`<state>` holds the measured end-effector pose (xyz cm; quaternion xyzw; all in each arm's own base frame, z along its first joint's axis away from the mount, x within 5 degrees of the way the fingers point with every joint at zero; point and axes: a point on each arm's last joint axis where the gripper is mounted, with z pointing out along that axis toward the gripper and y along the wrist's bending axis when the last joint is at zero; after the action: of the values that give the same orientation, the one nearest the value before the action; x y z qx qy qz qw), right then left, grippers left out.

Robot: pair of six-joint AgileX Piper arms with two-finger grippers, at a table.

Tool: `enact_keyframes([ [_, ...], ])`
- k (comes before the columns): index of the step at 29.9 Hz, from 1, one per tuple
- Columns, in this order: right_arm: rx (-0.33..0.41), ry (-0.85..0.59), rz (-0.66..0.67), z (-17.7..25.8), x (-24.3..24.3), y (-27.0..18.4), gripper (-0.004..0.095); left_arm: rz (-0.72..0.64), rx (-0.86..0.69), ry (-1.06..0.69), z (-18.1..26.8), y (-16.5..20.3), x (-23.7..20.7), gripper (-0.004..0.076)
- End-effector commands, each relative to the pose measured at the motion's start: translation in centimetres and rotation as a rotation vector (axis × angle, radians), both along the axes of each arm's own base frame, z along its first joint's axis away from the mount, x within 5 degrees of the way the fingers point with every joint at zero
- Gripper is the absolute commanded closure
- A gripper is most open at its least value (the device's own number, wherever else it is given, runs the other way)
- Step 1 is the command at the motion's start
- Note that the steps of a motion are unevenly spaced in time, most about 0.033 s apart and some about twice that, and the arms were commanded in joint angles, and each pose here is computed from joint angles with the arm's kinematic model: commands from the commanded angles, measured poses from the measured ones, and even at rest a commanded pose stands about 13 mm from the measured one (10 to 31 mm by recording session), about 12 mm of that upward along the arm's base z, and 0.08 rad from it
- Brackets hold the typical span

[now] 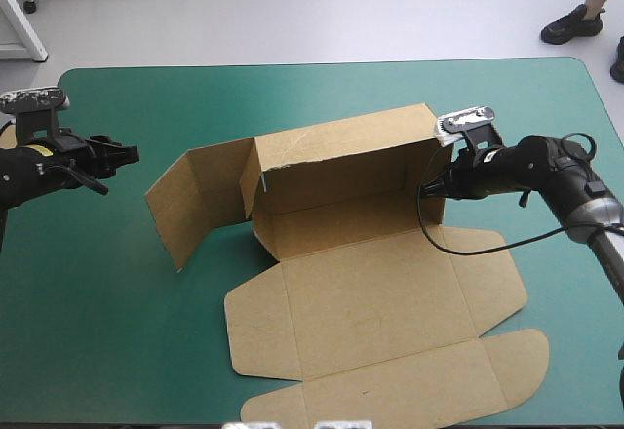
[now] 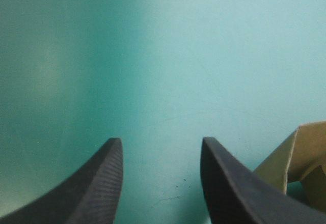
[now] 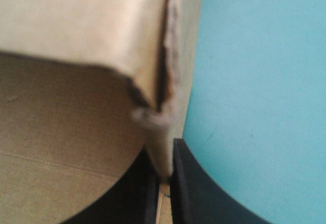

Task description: Fold the box

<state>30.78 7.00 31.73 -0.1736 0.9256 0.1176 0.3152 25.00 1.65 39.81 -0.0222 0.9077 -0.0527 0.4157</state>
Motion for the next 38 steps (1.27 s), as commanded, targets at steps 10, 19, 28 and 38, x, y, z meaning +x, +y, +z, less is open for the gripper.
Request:
enact_keyframes([
  [10, -0.015, 0.081, -0.151, 5.7, -1.6, -1.0, 0.0924, 0.014, -0.042, -0.145, 2.2, -0.2, -0.3, 0.0378],
  [19, -0.056, 0.266, -0.135, 3.2, 1.0, -0.5, 0.0922, 0.009, -0.045, -0.137, 2.1, -0.2, -0.3, 0.0378],
  [28, -0.097, 0.273, -0.102, 2.1, 5.1, 0.0, 0.0872, 0.000, -0.050, -0.094, 1.6, -0.3, -0.5, 0.0378],
  [38, -0.074, 0.076, -0.100, 7.5, 4.8, -0.2, 0.0258, -0.014, -0.033, -0.092, 1.6, -0.3, -0.5, 0.0378],
])
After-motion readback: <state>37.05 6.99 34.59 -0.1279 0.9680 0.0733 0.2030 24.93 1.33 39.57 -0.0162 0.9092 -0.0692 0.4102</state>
